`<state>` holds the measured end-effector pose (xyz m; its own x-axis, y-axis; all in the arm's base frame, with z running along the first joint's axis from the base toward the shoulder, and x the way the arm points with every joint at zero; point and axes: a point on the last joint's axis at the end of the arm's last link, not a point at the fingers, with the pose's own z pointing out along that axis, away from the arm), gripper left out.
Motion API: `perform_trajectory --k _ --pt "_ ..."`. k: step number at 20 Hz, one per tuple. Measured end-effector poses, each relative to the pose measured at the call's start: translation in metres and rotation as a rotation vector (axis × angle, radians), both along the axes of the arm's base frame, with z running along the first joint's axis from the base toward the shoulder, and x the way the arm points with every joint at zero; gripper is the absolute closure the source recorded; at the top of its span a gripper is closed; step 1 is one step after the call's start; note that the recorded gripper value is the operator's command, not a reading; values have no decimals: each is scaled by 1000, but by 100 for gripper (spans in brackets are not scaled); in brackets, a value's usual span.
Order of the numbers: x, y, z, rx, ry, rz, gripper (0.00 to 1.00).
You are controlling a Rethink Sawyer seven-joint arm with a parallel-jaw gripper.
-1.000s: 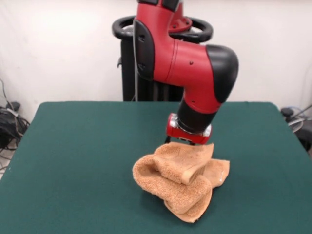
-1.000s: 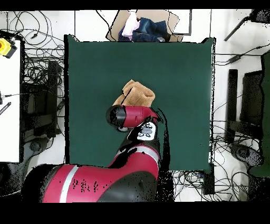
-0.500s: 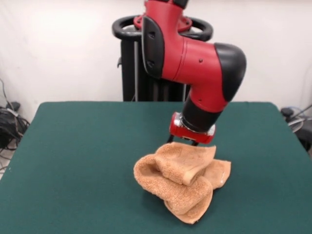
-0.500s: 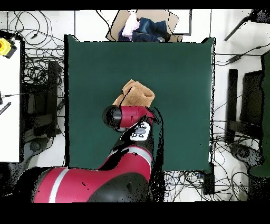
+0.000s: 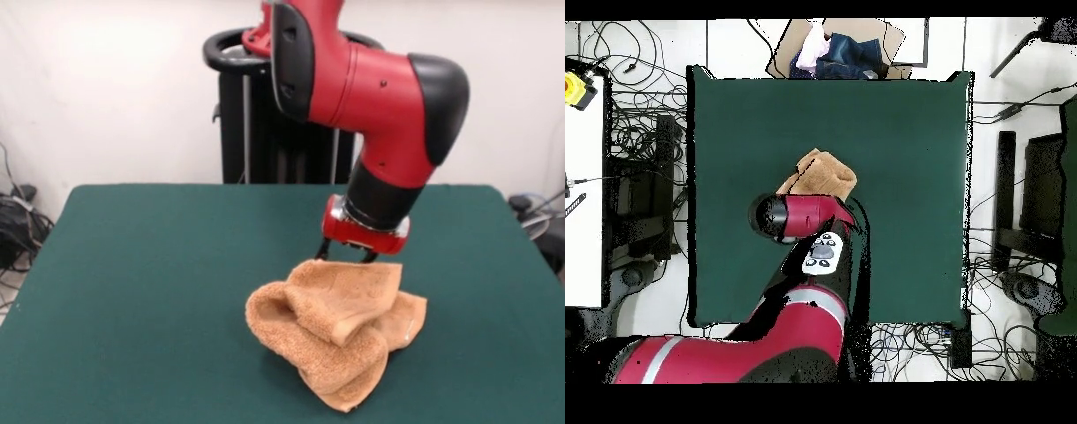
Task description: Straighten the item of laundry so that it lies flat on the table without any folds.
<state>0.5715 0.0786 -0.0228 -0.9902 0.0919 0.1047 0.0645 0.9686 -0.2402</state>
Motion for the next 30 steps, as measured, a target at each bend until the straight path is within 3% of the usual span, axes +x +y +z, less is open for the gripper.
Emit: perform_trajectory --k 6,16,30 --pt "15 3 23 6 -46 -8 0" --pt "25 9 40 11 -80 -8 0" --pt "20 23 37 3 -72 19 0"
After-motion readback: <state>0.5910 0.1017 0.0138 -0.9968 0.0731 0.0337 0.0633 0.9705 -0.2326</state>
